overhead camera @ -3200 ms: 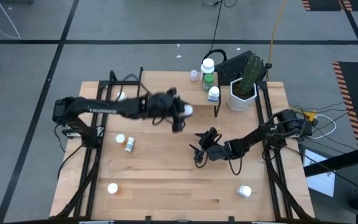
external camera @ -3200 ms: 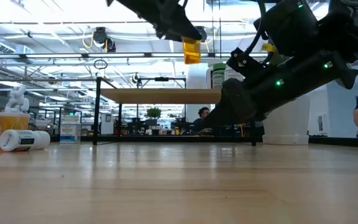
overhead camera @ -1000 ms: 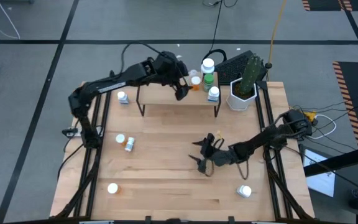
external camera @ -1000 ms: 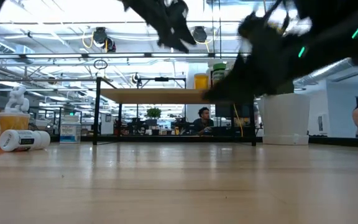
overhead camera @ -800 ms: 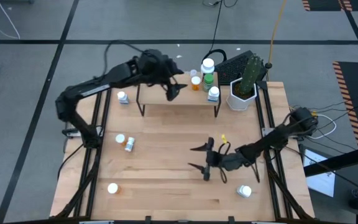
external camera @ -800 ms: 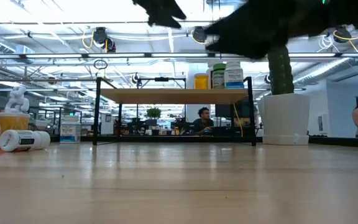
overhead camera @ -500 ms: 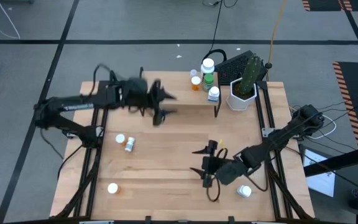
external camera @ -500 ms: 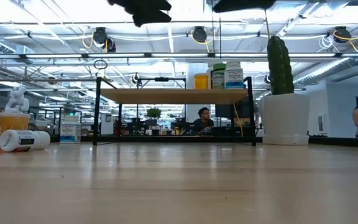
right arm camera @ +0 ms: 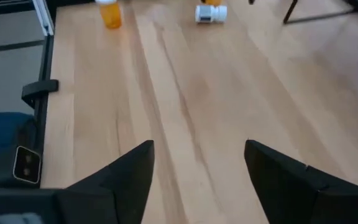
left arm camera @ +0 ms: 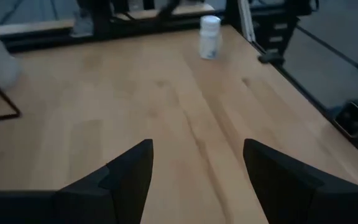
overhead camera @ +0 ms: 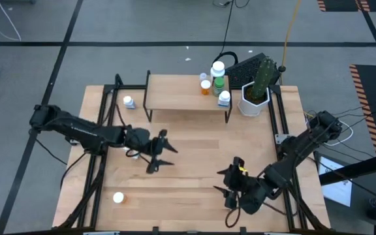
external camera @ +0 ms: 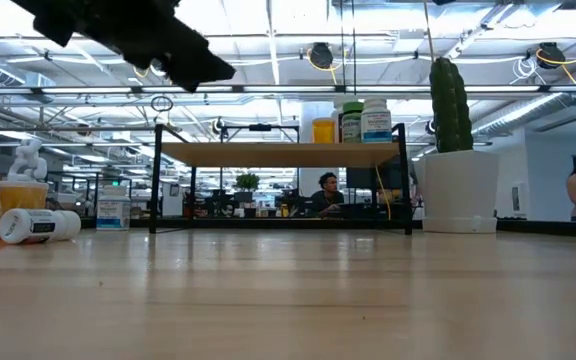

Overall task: Pick and place medicine bottles onto shelf by color
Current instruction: Put the bottom white blue pill bottle on the shelf

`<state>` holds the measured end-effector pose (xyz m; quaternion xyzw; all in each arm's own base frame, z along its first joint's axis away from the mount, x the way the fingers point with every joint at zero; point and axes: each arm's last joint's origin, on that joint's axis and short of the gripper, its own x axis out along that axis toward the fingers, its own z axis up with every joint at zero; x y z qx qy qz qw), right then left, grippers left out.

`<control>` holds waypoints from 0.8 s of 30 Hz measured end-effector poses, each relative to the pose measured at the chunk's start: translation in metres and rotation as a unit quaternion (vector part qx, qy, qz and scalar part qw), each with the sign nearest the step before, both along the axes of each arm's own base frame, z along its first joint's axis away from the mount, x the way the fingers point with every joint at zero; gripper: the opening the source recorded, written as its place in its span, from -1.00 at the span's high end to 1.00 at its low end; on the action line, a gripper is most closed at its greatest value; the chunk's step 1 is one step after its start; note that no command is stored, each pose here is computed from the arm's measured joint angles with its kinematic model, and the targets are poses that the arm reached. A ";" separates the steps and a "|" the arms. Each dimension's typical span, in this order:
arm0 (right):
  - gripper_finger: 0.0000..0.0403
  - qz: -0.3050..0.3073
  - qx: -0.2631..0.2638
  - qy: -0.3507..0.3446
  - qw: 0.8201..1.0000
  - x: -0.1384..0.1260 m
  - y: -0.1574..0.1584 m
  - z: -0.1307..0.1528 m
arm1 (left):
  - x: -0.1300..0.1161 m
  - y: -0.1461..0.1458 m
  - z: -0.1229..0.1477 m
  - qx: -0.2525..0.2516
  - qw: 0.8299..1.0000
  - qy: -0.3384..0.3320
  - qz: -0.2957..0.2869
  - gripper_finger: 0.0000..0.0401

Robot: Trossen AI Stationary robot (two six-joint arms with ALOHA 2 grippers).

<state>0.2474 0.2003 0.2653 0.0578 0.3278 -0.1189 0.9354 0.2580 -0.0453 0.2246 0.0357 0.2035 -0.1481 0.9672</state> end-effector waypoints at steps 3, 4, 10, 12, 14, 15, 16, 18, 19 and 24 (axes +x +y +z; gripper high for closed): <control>-0.12 0.007 0.019 0.035 0.999 -0.001 0.008 -0.013 | -0.001 -0.007 -0.008 -0.007 1.000 0.015 -0.009 -0.25; -0.10 0.010 0.032 0.053 0.998 -0.001 0.010 -0.017 | -0.002 -0.009 -0.009 -0.013 1.000 0.020 -0.010 -0.25; -0.05 0.025 0.176 0.211 0.961 -0.013 0.011 -0.025 | 0.007 -0.023 -0.012 -0.038 0.999 -0.009 -0.024 -0.25; -0.05 0.007 0.205 0.247 0.947 -0.021 0.007 -0.021 | 0.011 -0.026 -0.014 -0.040 0.999 -0.020 -0.028 -0.25; -0.04 -0.006 0.203 0.270 0.941 -0.030 0.003 -0.017 | 0.012 -0.028 -0.017 -0.038 0.999 -0.018 -0.032 -0.25; -0.04 -0.012 0.197 0.282 0.939 -0.035 0.002 -0.017 | 0.013 -0.029 -0.018 -0.039 0.998 -0.024 -0.033 -0.25; -0.04 -0.021 0.190 0.294 0.937 -0.038 0.000 -0.016 | 0.015 -0.029 -0.018 -0.040 0.998 -0.029 -0.033 -0.25; -0.06 -0.036 0.182 0.325 0.927 -0.045 -0.005 -0.016 | 0.017 -0.029 -0.022 -0.035 0.999 -0.022 -0.033 -0.25; -0.07 -0.043 0.180 0.342 0.921 -0.048 -0.007 -0.016 | 0.018 -0.030 -0.024 -0.034 0.999 -0.018 -0.033 -0.25; -0.25 -0.085 0.193 0.401 0.892 -0.059 -0.009 -0.017 | 0.022 -0.029 -0.036 -0.028 0.999 0.000 -0.027 -0.25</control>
